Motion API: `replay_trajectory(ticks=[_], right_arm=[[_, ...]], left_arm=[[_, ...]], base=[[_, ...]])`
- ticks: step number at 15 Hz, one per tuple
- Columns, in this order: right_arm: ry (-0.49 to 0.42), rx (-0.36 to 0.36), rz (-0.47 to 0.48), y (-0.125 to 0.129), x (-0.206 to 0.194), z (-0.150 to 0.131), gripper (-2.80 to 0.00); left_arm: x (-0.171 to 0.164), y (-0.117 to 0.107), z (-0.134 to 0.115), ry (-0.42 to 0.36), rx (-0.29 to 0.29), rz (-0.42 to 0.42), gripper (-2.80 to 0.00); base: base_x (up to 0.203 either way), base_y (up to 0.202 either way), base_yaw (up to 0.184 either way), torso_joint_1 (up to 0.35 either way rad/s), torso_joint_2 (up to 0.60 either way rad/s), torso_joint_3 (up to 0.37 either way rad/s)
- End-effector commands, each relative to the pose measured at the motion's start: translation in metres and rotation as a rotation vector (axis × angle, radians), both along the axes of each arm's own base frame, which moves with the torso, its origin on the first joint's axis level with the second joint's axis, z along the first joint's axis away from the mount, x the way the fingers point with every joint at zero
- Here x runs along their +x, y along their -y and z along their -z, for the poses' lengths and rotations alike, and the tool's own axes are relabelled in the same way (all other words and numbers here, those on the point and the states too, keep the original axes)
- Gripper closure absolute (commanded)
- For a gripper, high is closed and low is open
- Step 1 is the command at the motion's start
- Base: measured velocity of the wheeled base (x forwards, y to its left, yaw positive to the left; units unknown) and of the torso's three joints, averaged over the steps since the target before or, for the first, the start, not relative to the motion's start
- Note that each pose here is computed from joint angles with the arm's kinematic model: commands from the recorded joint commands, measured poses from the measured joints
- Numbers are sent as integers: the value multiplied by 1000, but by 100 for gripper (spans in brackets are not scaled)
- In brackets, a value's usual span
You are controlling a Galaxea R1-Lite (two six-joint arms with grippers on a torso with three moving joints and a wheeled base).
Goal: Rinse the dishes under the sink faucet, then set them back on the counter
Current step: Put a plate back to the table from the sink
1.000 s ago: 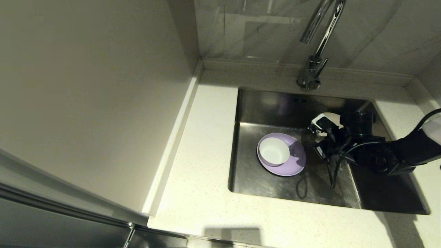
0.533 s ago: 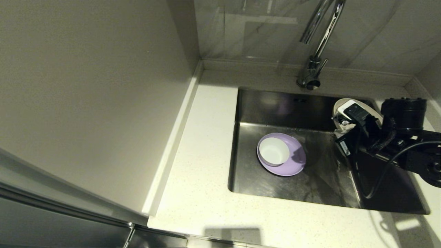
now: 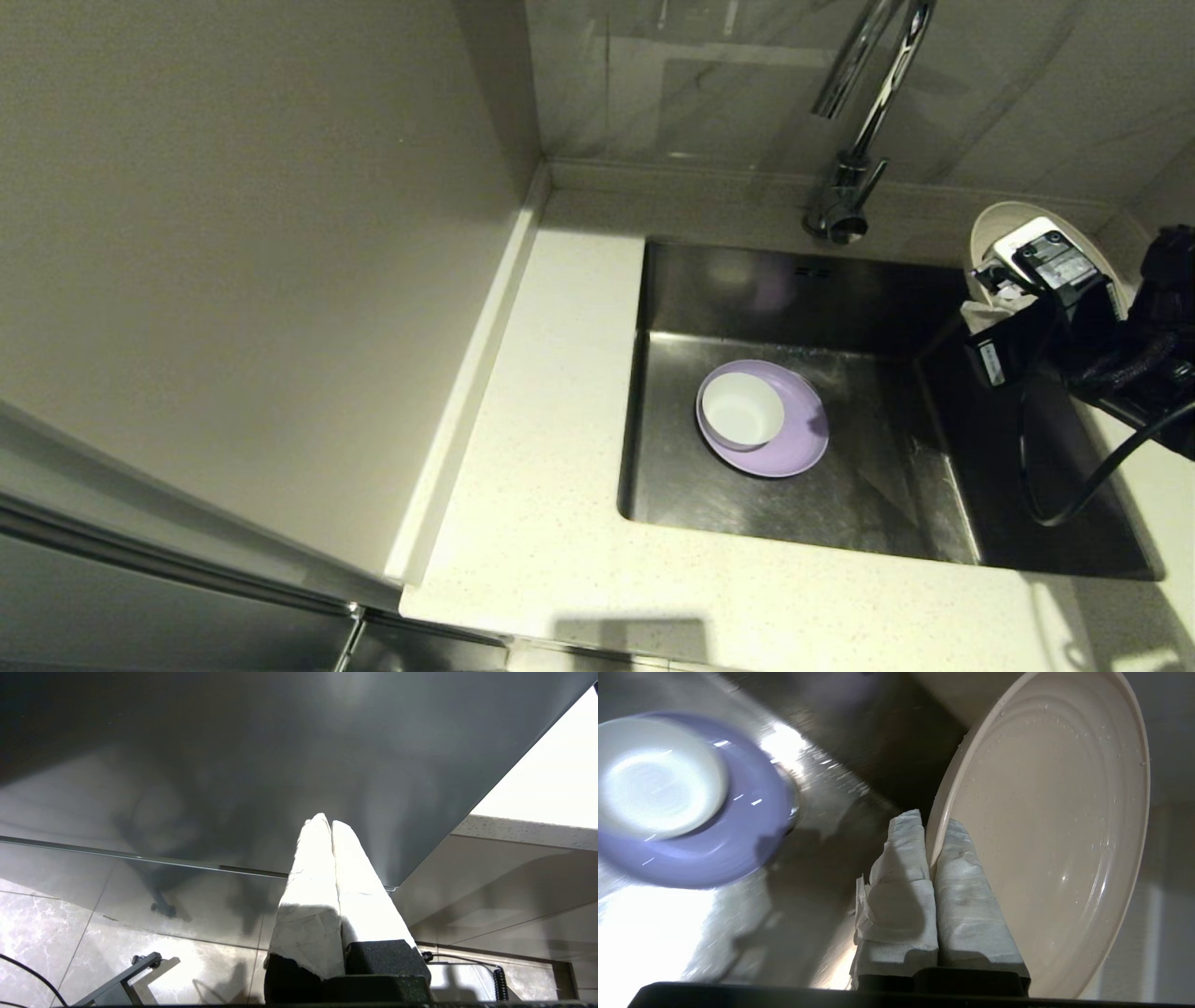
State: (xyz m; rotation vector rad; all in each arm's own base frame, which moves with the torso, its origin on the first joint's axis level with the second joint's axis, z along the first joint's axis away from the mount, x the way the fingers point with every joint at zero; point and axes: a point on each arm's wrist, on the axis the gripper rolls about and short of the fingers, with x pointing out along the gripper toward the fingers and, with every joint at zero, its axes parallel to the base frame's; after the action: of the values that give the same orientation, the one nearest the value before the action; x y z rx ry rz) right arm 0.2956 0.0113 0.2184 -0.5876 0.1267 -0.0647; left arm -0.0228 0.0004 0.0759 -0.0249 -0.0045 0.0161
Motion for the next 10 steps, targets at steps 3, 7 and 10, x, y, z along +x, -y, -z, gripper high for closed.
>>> replay_trajectory(ticks=[3,7,10], right_arm=[[11,-10,104,15,39,26,0],[49,-37,203,39,83,32,0],[68,-109,268,67,103,30,0]], left_arm=[[0,0,0,3,-1,-1,0],[0,0,0,3,0,-1,0],[0,0,0,3,0,-1,0]], base=[[0,0,0,0,0,0],[0,0,0,0,0,0],[0,0,0,0,0,0]])
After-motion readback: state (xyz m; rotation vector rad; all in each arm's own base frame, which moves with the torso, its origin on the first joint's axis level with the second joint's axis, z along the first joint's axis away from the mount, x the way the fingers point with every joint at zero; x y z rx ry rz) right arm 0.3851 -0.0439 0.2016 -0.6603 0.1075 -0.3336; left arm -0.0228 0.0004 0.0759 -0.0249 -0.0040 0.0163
